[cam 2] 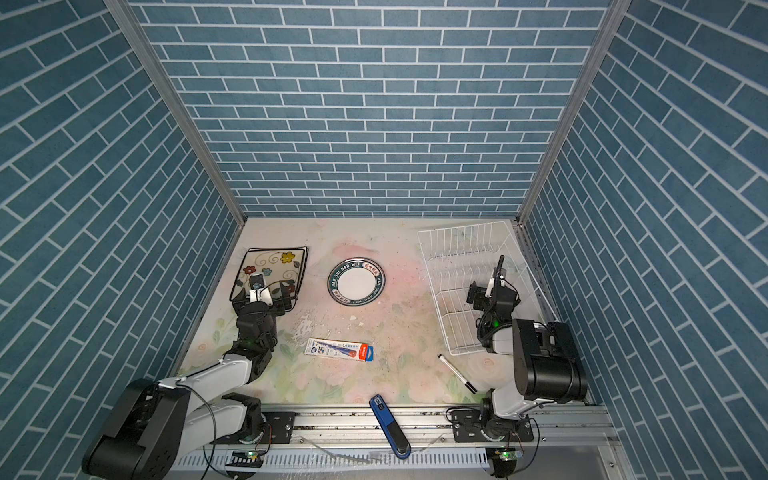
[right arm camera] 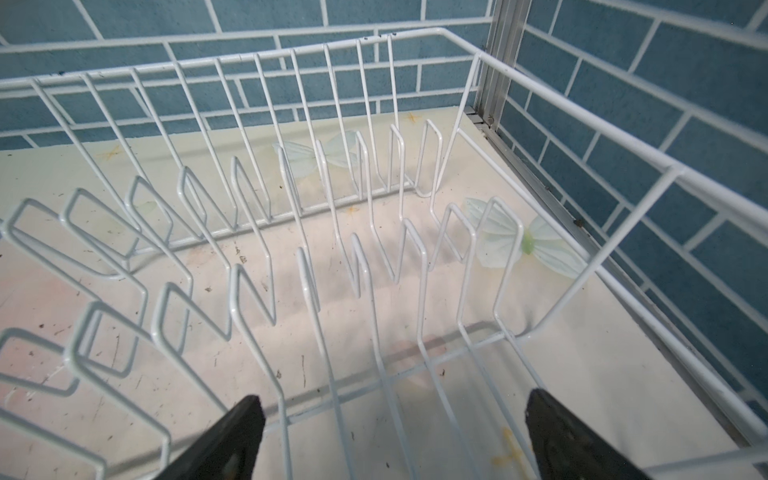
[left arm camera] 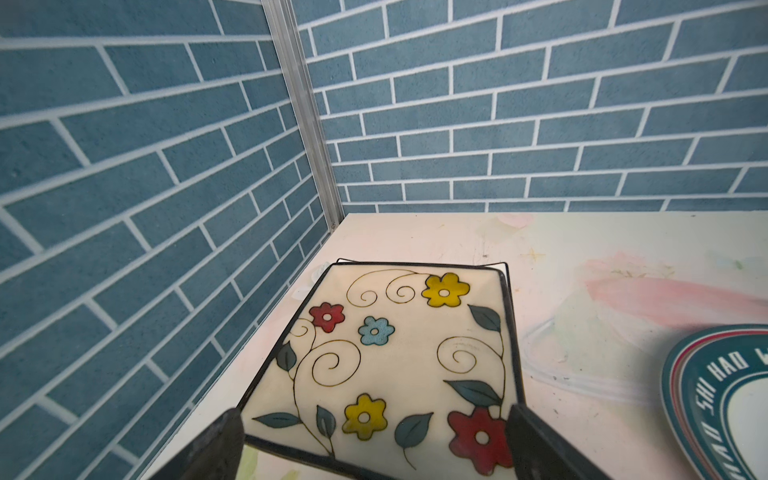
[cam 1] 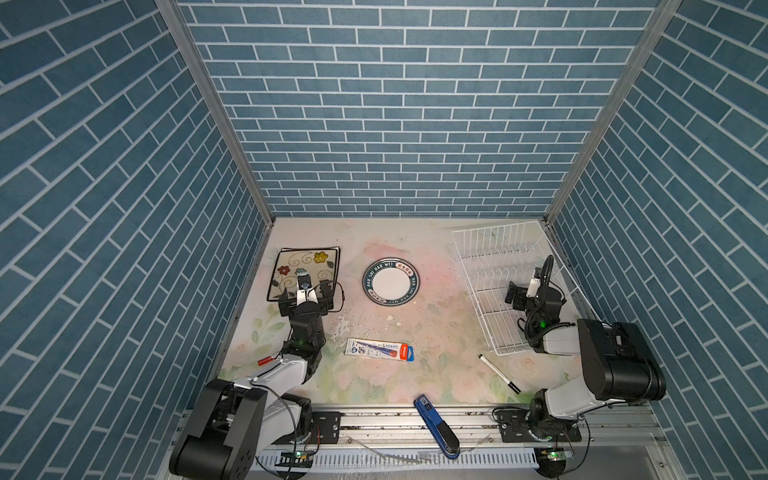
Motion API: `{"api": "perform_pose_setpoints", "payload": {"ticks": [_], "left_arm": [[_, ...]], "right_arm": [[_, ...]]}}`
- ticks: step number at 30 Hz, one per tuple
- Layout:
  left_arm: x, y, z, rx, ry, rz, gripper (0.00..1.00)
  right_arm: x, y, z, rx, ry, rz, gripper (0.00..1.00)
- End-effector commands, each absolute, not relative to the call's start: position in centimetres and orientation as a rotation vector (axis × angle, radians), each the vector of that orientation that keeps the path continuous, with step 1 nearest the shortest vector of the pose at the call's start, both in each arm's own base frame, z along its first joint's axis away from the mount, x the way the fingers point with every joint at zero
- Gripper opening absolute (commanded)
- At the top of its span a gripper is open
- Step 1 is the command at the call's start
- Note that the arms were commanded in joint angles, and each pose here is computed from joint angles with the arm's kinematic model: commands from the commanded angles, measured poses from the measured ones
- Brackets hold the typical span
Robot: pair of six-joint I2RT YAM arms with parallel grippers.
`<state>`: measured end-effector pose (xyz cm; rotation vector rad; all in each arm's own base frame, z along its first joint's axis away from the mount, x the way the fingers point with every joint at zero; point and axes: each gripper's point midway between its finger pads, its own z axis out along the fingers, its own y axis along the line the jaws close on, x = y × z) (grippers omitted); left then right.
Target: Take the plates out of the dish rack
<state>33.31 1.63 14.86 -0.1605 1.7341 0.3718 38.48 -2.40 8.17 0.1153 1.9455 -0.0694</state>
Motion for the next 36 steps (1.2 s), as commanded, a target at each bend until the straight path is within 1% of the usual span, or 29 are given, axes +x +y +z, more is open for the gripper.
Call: {"api": "perform_pose_setpoints", "payload": {"ticks": [1, 5, 10, 11, 17, 21, 24, 26, 28, 32, 34, 36], "left_arm": [[34.0, 2.1, 16.0, -0.167, 1.696, 0.407, 1.0], [34.9, 2.5, 14.8, -0.166, 1.731, 0.434, 1.0], [35.4, 3.0, 12.8, -0.197, 1.722, 0.436, 1.0], [35.6, 2.9, 12.9, -0.18, 1.701, 0.438, 1.0], [36.8, 1.8, 12.1, -0.11, 1.775, 0.402, 1.0], [36.7, 1.7, 12.0, -0.101, 1.761, 0.382, 1.0], [36.5, 0.6, 11.3, -0.022, 1.729, 0.329, 1.0], [35.6, 0.0, 11.3, 0.003, 1.695, 0.309, 1.0], [35.8, 0.4, 11.4, -0.019, 1.693, 0.33, 1.0], [37.2, 1.0, 10.9, -0.052, 1.775, 0.374, 1.0], [38.0, 1.8, 10.4, -0.088, 1.838, 0.369, 1.0], [38.7, 2.7, 9.9, -0.127, 1.887, 0.317, 1.0]], "right_arm": [[39.4, -2.6, 8.9, 0.089, 1.939, -0.093, 0.99], [39.4, -2.6, 8.8, 0.09, 1.94, -0.095, 0.99], [39.4, -2.6, 8.8, 0.088, 1.941, -0.095, 0.99], [39.4, -2.6, 8.9, 0.089, 1.939, -0.095, 0.99], [39.4, -2.6, 8.9, 0.089, 1.939, -0.096, 0.99], [39.4, -2.6, 8.9, 0.09, 1.938, -0.097, 0.99], [39.4, -2.6, 8.9, 0.089, 1.939, -0.096, 0.99], [39.4, -2.6, 8.8, 0.089, 1.94, -0.096, 0.99], [39.4, -2.6, 8.9, 0.089, 1.939, -0.097, 0.99], [39.4, -2.6, 8.9, 0.09, 1.939, -0.097, 0.99], [39.4, -2.6, 8.9, 0.088, 1.939, -0.095, 0.99], [39.4, -2.6, 8.9, 0.089, 1.939, -0.096, 0.99]]}}
